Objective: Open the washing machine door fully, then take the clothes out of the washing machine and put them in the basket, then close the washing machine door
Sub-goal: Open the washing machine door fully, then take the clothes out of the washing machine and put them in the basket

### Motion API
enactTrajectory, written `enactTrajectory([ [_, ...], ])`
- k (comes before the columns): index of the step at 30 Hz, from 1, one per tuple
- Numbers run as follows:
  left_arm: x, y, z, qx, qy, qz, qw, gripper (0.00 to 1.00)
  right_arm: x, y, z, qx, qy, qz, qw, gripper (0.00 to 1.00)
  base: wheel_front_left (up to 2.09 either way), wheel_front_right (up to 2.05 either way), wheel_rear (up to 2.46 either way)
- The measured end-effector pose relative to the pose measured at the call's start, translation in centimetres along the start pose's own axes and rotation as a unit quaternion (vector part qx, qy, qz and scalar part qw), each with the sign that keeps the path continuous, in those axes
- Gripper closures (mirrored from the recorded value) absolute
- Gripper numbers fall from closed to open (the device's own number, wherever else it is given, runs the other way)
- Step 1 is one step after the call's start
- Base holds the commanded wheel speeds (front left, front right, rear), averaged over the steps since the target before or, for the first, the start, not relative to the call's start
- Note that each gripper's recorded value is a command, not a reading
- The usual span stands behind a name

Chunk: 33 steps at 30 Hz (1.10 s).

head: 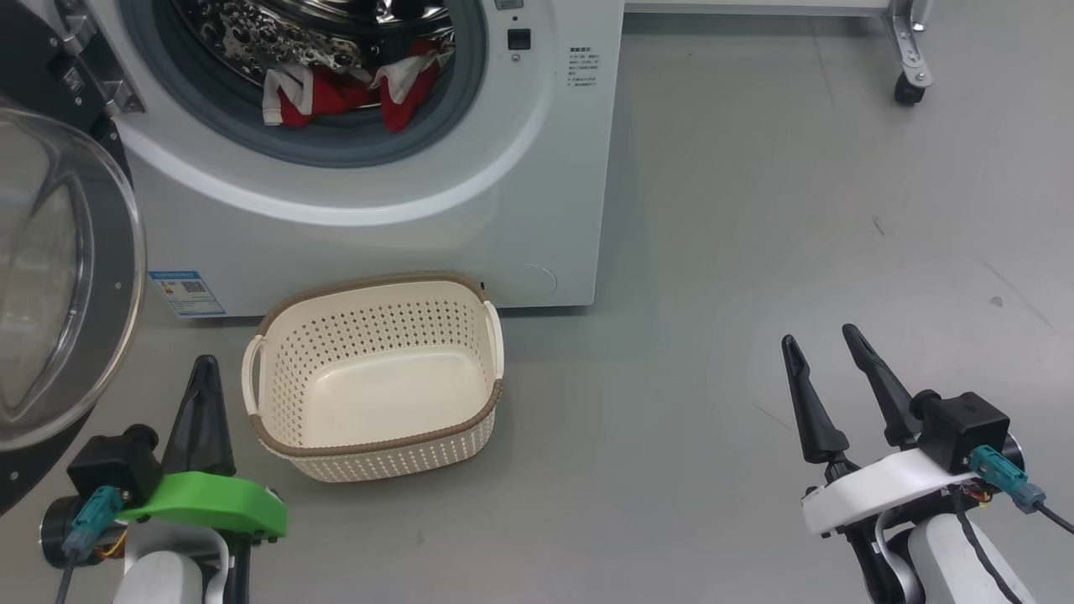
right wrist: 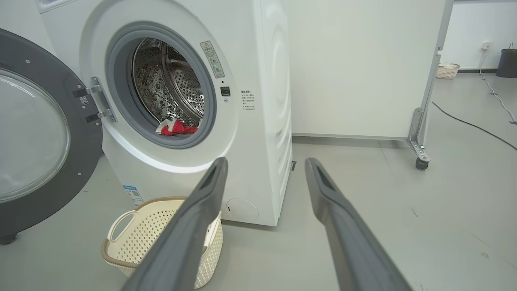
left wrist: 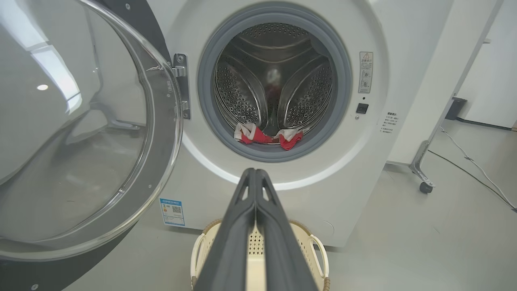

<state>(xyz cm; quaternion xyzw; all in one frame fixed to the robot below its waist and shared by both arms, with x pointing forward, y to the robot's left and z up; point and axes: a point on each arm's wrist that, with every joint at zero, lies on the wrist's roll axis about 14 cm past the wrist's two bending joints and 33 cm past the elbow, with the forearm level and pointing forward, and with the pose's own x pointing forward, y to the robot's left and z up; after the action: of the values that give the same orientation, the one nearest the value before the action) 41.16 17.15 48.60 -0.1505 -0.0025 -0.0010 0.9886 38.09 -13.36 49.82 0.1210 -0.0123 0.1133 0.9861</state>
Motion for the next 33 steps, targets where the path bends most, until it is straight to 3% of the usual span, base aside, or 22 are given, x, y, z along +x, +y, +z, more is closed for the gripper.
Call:
enactTrajectory([
  [9,0.3,-3.6,-0.7,-0.010,0.007,-0.049,0.999,1.00,-1.6,-2.1,1.5,-0.001,-0.022,-0.039,0.999,0.00,0.00,0.00,0.00],
  [10,0.3,-3.9,-0.9,-0.010,0.009,-0.054,0.998,0.53,-1.7,-2.3,1.5,-0.001,-0.024,-0.043,0.999,0.00,0.00,0.00,0.00],
  [11,0.3,-4.2,-1.0,-0.011,0.011,-0.057,0.998,0.00,-1.7,-2.5,1.6,-0.001,-0.024,-0.046,0.999,0.00,0.00,0.00,0.00],
  [33,-0.8,-4.4,-1.7,-0.009,0.021,-0.054,0.998,0.00,-1.6,-2.0,1.3,-0.006,-0.022,-0.038,0.999,0.00,0.00,0.00,0.00],
])
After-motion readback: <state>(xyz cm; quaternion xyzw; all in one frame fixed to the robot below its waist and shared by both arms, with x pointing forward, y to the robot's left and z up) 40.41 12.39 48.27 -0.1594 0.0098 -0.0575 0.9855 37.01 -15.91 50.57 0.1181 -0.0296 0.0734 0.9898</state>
